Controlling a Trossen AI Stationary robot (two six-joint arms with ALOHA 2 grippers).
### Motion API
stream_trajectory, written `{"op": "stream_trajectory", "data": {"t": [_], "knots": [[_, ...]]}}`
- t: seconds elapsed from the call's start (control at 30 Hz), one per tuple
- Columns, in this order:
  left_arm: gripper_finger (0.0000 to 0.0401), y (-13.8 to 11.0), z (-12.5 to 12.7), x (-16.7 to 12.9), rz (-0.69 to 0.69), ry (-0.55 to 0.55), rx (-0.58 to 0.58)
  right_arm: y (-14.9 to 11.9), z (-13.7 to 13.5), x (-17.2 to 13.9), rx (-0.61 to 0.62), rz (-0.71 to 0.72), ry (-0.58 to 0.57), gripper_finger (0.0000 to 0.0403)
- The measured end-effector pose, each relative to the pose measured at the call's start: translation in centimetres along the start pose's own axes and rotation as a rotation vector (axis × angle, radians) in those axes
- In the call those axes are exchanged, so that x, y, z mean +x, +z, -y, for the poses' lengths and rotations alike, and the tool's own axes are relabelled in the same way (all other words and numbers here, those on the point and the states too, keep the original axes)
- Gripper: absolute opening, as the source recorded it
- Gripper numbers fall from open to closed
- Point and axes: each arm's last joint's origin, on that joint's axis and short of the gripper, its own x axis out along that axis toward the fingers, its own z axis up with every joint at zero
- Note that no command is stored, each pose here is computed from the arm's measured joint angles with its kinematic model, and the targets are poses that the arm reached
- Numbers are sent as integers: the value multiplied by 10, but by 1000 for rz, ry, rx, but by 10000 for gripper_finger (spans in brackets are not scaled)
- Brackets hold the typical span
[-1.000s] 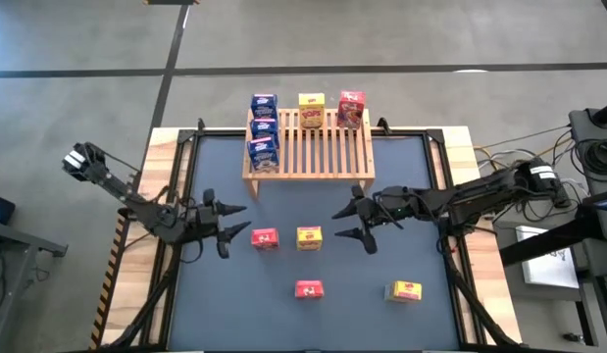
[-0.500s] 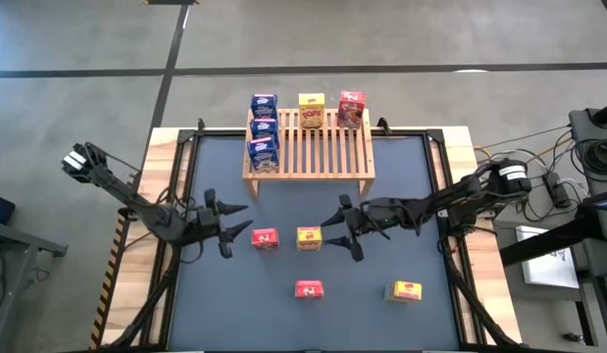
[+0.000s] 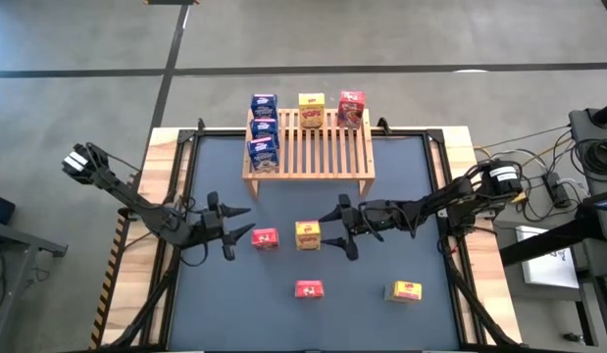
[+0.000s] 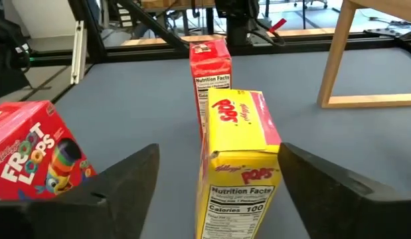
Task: Stack cereal on shelf
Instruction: Put the top yellow cereal box on the shelf aligned with the yellow cereal box
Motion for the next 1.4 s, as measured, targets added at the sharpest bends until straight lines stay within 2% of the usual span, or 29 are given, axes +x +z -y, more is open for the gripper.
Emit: {"op": "stream_trajectory", "data": {"t": [0.17, 0.27, 0.77, 0.9, 1.13, 1.4], "knots": [[183, 0, 0, 0, -1, 0, 1, 0, 2, 0, 0, 2, -51, 351], [183, 0, 0, 0, 2, 0, -3, 0, 2, 0, -5, 2, -52, 362], [184, 0, 0, 0, 1, 0, 0, -6, 2, 3, 45, -20, -46, 364], [184, 0, 0, 0, 0, 0, 1, -18, 3, 11, 70, -64, -25, 364], [184, 0, 0, 0, -1, 0, 3, -26, 1, 34, 69, -54, 34, 364], [184, 0, 0, 0, 0, 0, 2, -38, 3, 49, 63, -95, 31, 354]]}}
